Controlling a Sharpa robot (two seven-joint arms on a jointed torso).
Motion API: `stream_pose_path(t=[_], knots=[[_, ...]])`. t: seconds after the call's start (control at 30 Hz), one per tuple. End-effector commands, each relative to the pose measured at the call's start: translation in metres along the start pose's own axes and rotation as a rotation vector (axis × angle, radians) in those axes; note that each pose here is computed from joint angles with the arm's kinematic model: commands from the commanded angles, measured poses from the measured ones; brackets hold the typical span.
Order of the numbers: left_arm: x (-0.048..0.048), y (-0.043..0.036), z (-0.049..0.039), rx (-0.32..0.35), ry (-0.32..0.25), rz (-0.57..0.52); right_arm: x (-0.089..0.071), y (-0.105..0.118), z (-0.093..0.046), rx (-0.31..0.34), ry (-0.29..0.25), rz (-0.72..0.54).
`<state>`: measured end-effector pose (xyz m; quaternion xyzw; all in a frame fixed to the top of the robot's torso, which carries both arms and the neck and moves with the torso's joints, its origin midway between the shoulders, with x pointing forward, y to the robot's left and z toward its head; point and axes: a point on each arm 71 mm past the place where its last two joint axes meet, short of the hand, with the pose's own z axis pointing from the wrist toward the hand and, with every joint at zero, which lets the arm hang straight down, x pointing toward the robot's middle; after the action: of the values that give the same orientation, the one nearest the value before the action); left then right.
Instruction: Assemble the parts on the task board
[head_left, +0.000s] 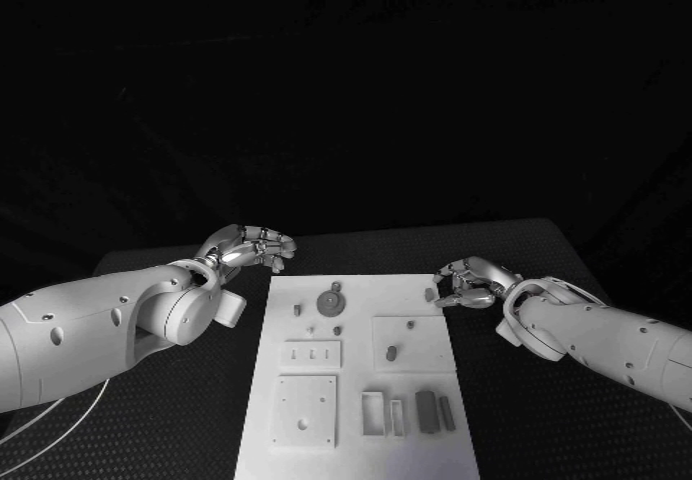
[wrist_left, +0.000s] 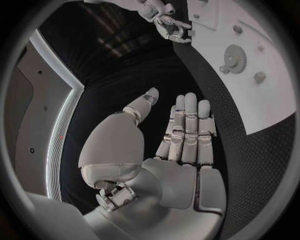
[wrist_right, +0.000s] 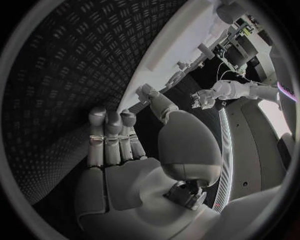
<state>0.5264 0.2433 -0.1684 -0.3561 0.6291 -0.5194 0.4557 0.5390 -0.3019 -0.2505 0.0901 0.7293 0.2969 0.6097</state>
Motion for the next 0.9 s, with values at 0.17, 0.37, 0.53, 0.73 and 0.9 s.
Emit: stream_pose_path(t=[0.17, 0.37, 0.53, 0.73, 0.9], knots=[[0.0018, -0.0017, -0.0005, 0.013, 0.015, -0.004, 0.006, 0.006, 0.001, -0.030, 0.007, -0.003], [0.0014, -0.0017, -0.0008, 0.013, 0.013, -0.003, 0.007, 0.008, 0.002, -0.034, 0.011, -0.001], [0.0013, -0.0018, -0.0009, 0.012, 0.012, -0.003, 0.008, 0.008, 0.002, -0.038, 0.011, -0.001], [0.0011, -0.0017, -0.0008, 0.011, 0.011, -0.002, 0.011, 0.012, 0.003, -0.048, 0.023, 0.003], [0.0013, -0.0017, -0.0006, 0.011, 0.012, -0.002, 0.015, 0.014, 0.004, -0.052, 0.030, -0.001]])
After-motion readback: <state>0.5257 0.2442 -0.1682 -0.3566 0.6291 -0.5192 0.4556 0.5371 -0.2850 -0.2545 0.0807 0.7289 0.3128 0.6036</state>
